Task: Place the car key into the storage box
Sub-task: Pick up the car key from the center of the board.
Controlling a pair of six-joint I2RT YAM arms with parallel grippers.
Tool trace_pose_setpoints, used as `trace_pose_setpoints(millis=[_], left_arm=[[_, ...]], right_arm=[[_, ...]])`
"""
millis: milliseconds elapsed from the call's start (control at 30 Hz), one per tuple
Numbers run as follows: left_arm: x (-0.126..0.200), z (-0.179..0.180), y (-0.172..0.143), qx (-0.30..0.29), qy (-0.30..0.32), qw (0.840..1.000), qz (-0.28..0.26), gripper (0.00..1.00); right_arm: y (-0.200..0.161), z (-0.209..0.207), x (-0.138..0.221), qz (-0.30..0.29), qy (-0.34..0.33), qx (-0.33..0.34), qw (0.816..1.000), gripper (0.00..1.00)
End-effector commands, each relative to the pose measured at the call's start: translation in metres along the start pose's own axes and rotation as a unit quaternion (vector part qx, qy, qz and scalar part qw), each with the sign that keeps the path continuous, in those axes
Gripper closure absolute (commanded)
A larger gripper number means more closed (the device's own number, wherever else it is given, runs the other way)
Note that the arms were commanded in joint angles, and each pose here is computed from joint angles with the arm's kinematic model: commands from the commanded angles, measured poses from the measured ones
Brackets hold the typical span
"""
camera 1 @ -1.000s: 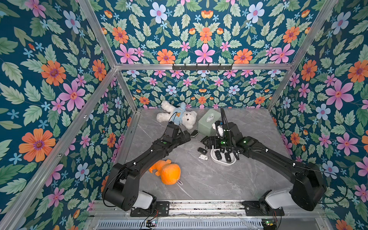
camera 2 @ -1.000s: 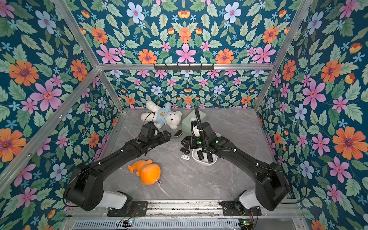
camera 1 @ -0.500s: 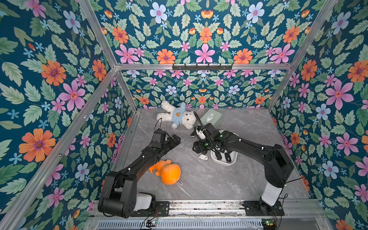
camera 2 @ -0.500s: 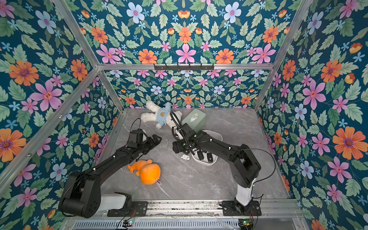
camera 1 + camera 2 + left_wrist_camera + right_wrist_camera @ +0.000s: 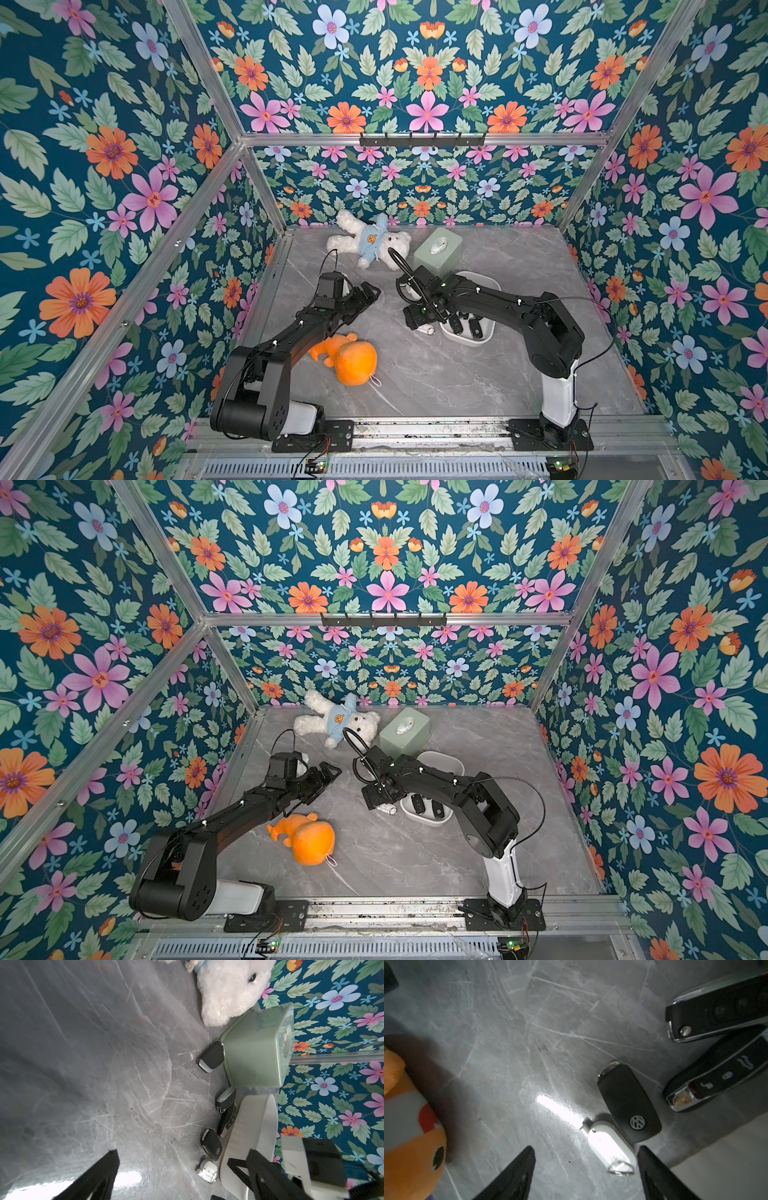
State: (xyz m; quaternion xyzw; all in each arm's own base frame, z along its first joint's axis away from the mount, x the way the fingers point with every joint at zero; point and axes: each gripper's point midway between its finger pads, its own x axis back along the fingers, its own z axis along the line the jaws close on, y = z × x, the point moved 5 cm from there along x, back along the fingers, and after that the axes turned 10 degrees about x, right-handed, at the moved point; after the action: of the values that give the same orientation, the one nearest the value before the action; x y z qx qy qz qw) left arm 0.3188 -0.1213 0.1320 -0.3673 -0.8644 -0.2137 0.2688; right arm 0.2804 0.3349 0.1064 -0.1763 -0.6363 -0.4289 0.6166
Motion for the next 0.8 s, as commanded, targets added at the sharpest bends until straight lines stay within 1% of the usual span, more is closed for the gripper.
trace_pose_setpoints(millis=[0, 167, 433, 767], left_arm=[[0.0, -0.005, 0.002, -0.002, -0.013, 1.0, 0.0, 0.01], [-0.001, -0.004, 0.001, -0.001, -0.013, 1.0, 0.001, 0.01], [-0.001, -0.002, 0.001, -0.001, -0.011, 1.0, 0.001, 0.01], [0.0, 0.0, 0.0, 0.002, -0.011, 1.0, -0.001, 0.01]], right_arm=[[-0.004, -0.002, -0.004, 0.018, -0.027, 0.016, 0.999, 0.21], [-0.007, 0.0, -0.013, 0.036, -0.045, 0.029, 0.998, 0.23], [-0.012, -0.005, -0.02, 0.054, -0.067, 0.032, 0.996, 0.25], [-0.02, 0.004, -0.027, 0.069, -0.055, 0.041, 0.995, 0.28]])
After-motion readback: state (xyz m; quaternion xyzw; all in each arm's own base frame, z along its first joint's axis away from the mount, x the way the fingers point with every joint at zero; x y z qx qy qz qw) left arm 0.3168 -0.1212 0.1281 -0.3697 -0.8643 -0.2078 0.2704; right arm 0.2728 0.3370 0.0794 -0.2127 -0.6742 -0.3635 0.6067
